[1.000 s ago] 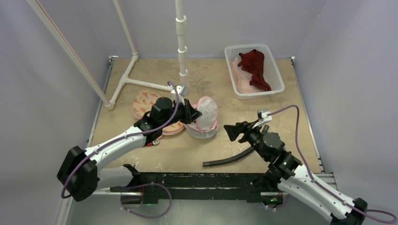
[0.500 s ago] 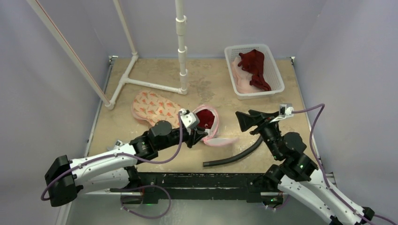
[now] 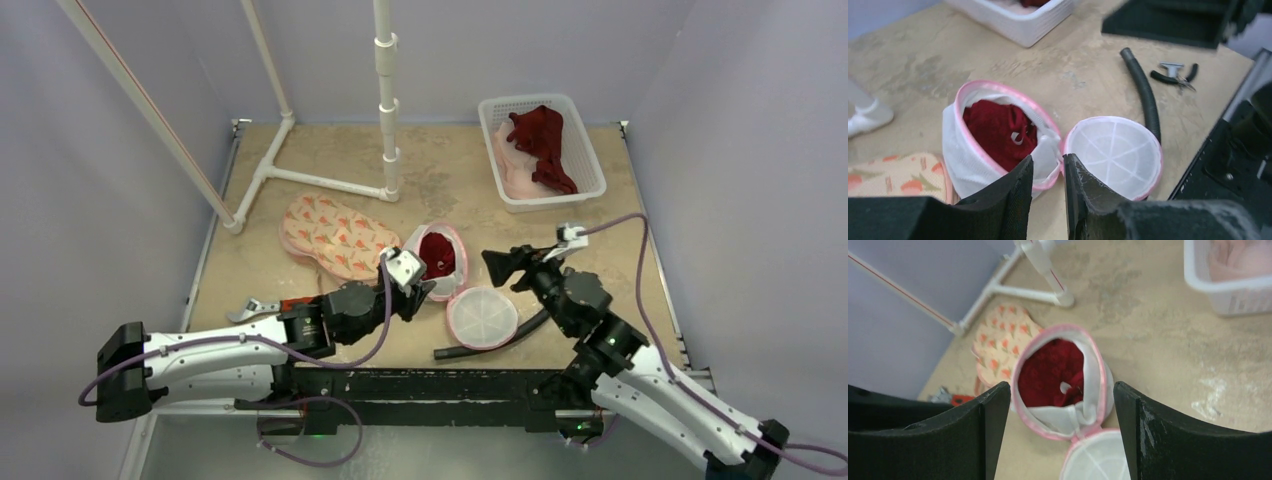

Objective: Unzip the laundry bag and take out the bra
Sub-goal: Open the laundry bag at the center of the board.

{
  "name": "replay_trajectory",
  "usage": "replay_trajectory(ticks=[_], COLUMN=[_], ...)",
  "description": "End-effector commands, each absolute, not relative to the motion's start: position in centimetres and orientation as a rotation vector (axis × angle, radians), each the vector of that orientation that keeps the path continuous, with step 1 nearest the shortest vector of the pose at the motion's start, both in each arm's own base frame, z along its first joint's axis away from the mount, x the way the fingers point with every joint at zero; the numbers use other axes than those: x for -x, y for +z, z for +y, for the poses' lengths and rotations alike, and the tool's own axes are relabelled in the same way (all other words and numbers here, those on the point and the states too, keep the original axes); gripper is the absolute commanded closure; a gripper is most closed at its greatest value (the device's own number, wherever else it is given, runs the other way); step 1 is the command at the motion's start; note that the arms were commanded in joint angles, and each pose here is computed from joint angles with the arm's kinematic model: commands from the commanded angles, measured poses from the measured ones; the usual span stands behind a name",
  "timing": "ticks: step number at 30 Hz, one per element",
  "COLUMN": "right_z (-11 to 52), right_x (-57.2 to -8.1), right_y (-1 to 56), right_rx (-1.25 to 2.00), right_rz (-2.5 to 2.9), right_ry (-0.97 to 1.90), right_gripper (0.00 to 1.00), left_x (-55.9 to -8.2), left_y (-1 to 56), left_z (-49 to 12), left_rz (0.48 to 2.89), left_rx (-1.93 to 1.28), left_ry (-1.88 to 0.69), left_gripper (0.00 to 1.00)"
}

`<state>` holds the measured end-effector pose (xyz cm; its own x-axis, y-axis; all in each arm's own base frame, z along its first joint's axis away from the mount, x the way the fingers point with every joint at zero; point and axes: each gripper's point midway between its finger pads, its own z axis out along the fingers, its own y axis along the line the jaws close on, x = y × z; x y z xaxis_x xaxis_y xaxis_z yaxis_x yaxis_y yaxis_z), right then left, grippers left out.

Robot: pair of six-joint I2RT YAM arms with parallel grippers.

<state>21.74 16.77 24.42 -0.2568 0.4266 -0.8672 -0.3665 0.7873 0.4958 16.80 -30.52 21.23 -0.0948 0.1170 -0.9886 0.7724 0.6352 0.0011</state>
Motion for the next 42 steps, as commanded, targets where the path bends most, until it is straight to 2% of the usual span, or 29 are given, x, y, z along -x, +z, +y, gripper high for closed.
replay_trajectory(ticks=[1, 4, 8, 16, 25, 33, 34, 36, 40, 42], right_z=[19.7, 21.3, 22.2, 21.4, 22.9, 23.4, 23.5, 23.6, 23.8, 23.2], right_x=[-22.2, -22.8, -23.9, -25.9, -26.8, -26.8, -26.8, -26.9, -27.2, -27.8], right_y=[20.7, 18.5, 16.3, 12.5, 9.2, 7.7, 7.7, 8.3, 11.4, 14.7], right_rx=[-0.003, 0.018, 0.021, 0.000, 0.028, 0.045, 0.048, 0.053, 0.083, 0.086], right_rz=[1.770, 1.833, 1.891, 1.965, 2.043, 2.088, 2.086, 2.077, 2.015, 1.946], right_ry=[0.815, 0.841, 0.835, 0.946, 0.987, 1.003, 1.007, 1.016, 1.019, 0.977], right_gripper=[0.22, 0.23, 0.23, 0.26, 0.34, 0.54, 0.59, 0.77, 1.00, 1.00], left_x=[-20.6, -21.7, -22.0, -23.5, -24.2, -24.1, -24.1, -24.1, -23.9, -23.8], left_y=[19.0, 16.4, 16.0, 14.7, 11.7, 12.2, 12.3, 12.6, 13.2, 13.9], left_z=[-27.9, -28.4, -29.2, -28.1, -26.6, -25.5, -25.6, -25.5, -25.6, -25.8], left_rz=[1.841, 1.964, 1.966, 1.984, 2.065, 2.037, 2.035, 2.030, 2.016, 2.002], left_rx=[-0.335, -0.221, -0.132, -0.089, -0.014, 0.035, 0.034, 0.038, 0.048, 0.049], left_ry=[-0.559, -0.707, -0.834, -0.750, -0.645, -0.641, -0.645, -0.651, -0.681, -0.709], left_gripper=[0.73, 0.73, 0.73, 0.70, 0.84, 0.99, 1.00, 1.00, 1.00, 1.00])
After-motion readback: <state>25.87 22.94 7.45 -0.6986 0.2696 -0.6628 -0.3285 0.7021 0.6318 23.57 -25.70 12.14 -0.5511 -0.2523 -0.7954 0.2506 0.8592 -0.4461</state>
